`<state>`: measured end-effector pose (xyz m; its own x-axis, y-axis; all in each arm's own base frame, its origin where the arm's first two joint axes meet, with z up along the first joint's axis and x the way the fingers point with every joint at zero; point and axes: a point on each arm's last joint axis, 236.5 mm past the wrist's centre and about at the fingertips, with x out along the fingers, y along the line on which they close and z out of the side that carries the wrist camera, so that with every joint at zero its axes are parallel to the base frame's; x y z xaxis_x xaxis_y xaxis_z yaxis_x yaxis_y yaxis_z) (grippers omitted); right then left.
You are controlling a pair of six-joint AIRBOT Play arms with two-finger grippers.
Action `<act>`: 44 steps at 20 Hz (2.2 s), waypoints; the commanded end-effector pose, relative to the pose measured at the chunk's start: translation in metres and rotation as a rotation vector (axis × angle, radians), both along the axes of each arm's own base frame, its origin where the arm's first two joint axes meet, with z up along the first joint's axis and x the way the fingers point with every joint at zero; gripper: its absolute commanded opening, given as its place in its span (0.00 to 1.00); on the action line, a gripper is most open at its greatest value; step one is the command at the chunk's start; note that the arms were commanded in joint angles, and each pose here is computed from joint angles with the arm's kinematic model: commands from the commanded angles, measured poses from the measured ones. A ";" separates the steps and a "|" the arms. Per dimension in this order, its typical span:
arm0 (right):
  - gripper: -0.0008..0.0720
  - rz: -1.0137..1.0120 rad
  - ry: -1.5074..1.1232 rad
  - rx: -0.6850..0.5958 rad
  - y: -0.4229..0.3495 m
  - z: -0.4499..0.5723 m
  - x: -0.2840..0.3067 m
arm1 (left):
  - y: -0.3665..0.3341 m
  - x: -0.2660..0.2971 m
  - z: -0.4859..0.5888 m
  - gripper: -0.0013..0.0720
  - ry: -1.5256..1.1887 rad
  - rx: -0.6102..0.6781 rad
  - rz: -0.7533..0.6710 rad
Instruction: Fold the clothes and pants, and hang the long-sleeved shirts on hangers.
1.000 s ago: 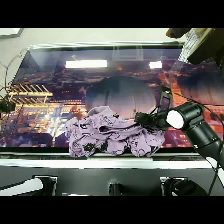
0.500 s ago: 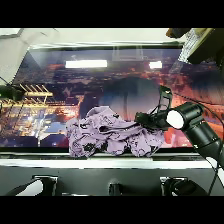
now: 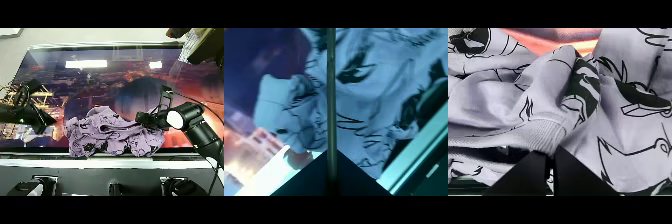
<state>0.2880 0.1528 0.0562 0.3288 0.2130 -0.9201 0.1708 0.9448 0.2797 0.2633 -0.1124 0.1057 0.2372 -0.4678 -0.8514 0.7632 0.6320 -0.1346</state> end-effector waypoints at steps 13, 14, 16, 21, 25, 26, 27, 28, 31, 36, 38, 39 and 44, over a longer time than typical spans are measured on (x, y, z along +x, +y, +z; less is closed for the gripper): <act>0.06 -0.159 -0.015 -0.099 -0.029 -0.014 0.020 | -0.026 -0.098 0.021 0.04 -0.190 -0.067 -0.098; 0.06 -0.168 -0.014 -0.095 -0.027 -0.017 0.024 | -0.027 -0.099 0.023 0.04 -0.193 -0.076 -0.097; 0.06 -0.209 -0.019 -0.072 -0.022 -0.024 0.033 | -0.031 -0.100 0.024 0.04 -0.192 -0.091 -0.102; 0.06 -0.305 -0.063 0.006 -0.011 -0.028 0.056 | -0.035 -0.101 0.026 0.04 -0.188 -0.111 -0.108; 0.06 -0.356 -0.106 0.016 -0.016 -0.023 0.067 | -0.035 -0.101 0.025 0.04 -0.183 -0.111 -0.108; 0.06 -0.354 -0.114 0.021 -0.015 -0.021 0.069 | -0.035 -0.101 0.024 0.04 -0.180 -0.111 -0.107; 0.06 -0.354 -0.120 0.030 -0.014 -0.019 0.070 | -0.035 -0.101 0.022 0.04 -0.175 -0.111 -0.107; 0.06 -0.354 -0.121 0.034 -0.013 -0.019 0.070 | -0.037 -0.102 0.022 0.04 -0.170 -0.121 -0.110; 0.06 -0.354 -0.133 0.041 -0.012 -0.012 0.073 | -0.040 -0.104 0.020 0.04 -0.159 -0.137 -0.114; 0.06 -0.343 -0.120 0.024 -0.014 -0.010 0.070 | -0.047 -0.110 0.013 0.04 -0.122 -0.172 -0.124; 0.06 -0.340 -0.110 0.006 -0.017 -0.011 0.067 | -0.047 -0.109 0.013 0.04 -0.123 -0.173 -0.124; 0.06 -0.338 -0.112 0.007 -0.016 -0.011 0.067 | -0.047 -0.109 0.013 0.04 -0.123 -0.173 -0.124; 0.06 -0.302 -0.112 0.011 -0.012 -0.011 0.066 | -0.047 -0.107 0.011 0.04 -0.112 -0.173 -0.121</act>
<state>0.3563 0.1380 0.0454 0.4846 0.0875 -0.8703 0.4322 0.8411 0.3252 0.1545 -0.1588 0.1182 0.2641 -0.6340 -0.7269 0.8493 0.5101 -0.1363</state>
